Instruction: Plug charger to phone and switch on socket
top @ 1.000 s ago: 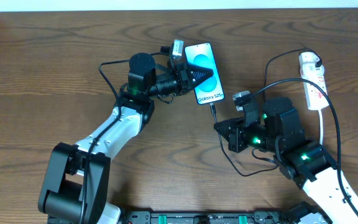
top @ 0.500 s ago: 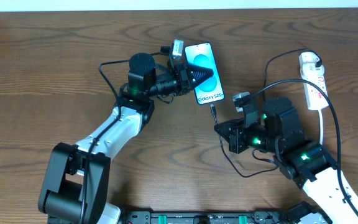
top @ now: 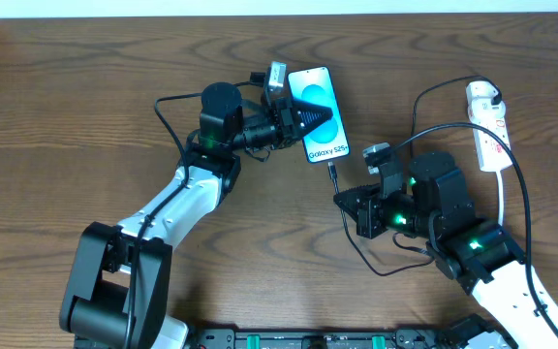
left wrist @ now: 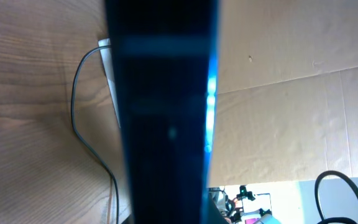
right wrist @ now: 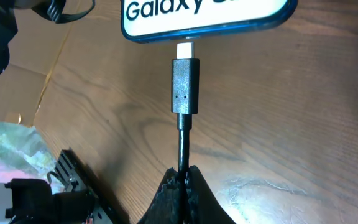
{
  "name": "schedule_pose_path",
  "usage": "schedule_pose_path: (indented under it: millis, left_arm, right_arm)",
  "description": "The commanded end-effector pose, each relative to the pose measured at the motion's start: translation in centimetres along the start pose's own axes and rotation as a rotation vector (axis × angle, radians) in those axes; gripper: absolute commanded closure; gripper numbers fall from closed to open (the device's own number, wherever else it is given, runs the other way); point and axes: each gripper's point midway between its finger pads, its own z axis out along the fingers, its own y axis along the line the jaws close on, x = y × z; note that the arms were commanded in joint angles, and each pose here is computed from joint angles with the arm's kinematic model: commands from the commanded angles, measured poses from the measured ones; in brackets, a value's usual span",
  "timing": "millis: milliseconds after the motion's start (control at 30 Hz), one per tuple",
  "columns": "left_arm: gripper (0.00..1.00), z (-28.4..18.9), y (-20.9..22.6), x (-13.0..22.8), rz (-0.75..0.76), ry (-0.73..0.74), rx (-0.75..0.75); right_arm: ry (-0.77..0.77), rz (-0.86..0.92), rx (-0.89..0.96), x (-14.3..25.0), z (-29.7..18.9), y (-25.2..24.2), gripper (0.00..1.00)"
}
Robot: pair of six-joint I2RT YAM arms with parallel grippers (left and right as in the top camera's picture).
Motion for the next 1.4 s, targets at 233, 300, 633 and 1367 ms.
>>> schedule_pose_path:
  millis: [233,300,633,1367]
  left_arm:
    - [0.92,-0.04,-0.40,0.59,0.026,0.028,0.019]
    - [0.93,-0.05,-0.40,0.57,0.026,0.028,0.019]
    - [0.92,-0.03,-0.41,0.57,0.026,0.028,0.019]
    - [0.92,-0.03,-0.29,0.29,-0.016,0.012,0.011]
  right_arm:
    - [-0.031,0.024,0.029,-0.57,-0.24,-0.42,0.99]
    - [-0.021,0.026,0.014,-0.38,-0.23,-0.17,0.99]
    - [-0.007,0.025,-0.016,-0.13,-0.21,0.36,0.99]
    - [-0.001,0.029,-0.015,0.02,-0.21,0.32,0.99]
